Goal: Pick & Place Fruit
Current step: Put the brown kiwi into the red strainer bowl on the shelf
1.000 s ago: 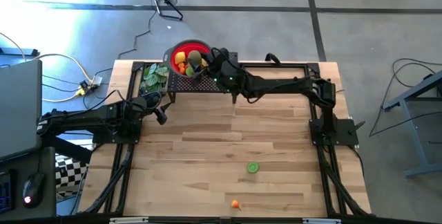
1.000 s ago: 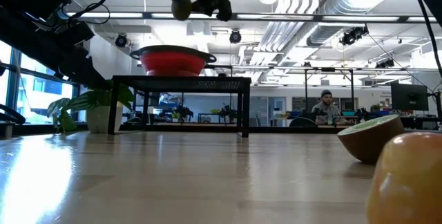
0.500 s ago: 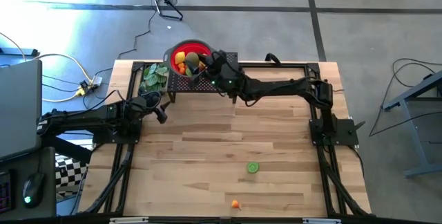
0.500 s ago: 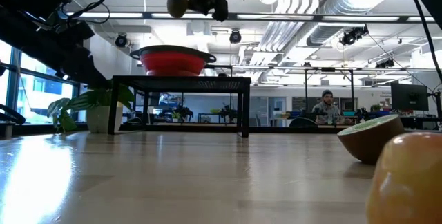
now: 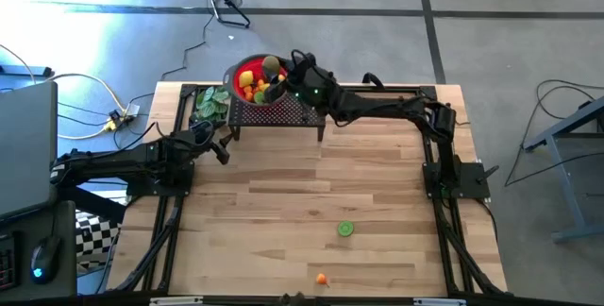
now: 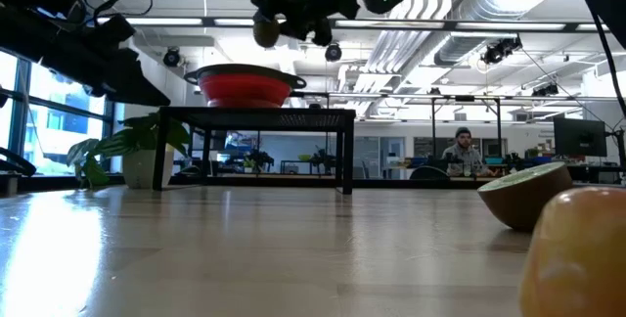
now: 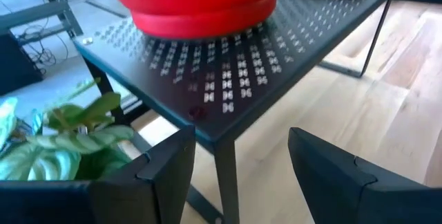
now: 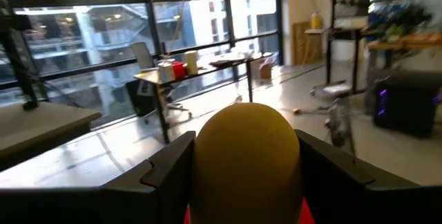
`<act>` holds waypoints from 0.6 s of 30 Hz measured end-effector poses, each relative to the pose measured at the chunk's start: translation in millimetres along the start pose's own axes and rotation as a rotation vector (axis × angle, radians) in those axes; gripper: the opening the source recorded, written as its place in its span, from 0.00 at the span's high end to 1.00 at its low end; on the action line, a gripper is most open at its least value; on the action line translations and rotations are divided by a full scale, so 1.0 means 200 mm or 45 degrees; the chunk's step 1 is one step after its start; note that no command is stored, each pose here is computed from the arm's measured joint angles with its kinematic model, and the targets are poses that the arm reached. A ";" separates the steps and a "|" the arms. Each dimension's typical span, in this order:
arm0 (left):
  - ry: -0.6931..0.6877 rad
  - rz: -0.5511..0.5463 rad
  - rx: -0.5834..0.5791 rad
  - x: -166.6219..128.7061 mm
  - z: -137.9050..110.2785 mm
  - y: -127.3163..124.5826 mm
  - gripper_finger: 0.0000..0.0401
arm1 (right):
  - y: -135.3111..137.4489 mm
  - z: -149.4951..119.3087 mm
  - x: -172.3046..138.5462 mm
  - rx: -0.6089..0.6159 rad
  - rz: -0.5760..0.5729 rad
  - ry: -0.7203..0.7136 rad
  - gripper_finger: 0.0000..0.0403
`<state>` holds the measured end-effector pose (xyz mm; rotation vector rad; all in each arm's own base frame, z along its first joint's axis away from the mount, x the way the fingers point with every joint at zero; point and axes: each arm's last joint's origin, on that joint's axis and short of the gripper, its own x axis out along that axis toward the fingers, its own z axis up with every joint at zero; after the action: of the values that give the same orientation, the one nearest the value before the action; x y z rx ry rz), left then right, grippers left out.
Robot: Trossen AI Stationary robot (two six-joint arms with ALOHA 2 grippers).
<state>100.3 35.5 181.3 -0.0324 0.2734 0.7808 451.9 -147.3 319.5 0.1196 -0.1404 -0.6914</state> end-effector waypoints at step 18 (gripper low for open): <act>-0.048 0.001 0.033 0.00 0.02 0.00 0.43 | -0.22 -0.16 0.13 -0.049 0.198 0.184 0.47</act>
<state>101.4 35.8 185.3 0.0073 0.2478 0.7779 449.9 -194.8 283.4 0.1198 0.0028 -0.5282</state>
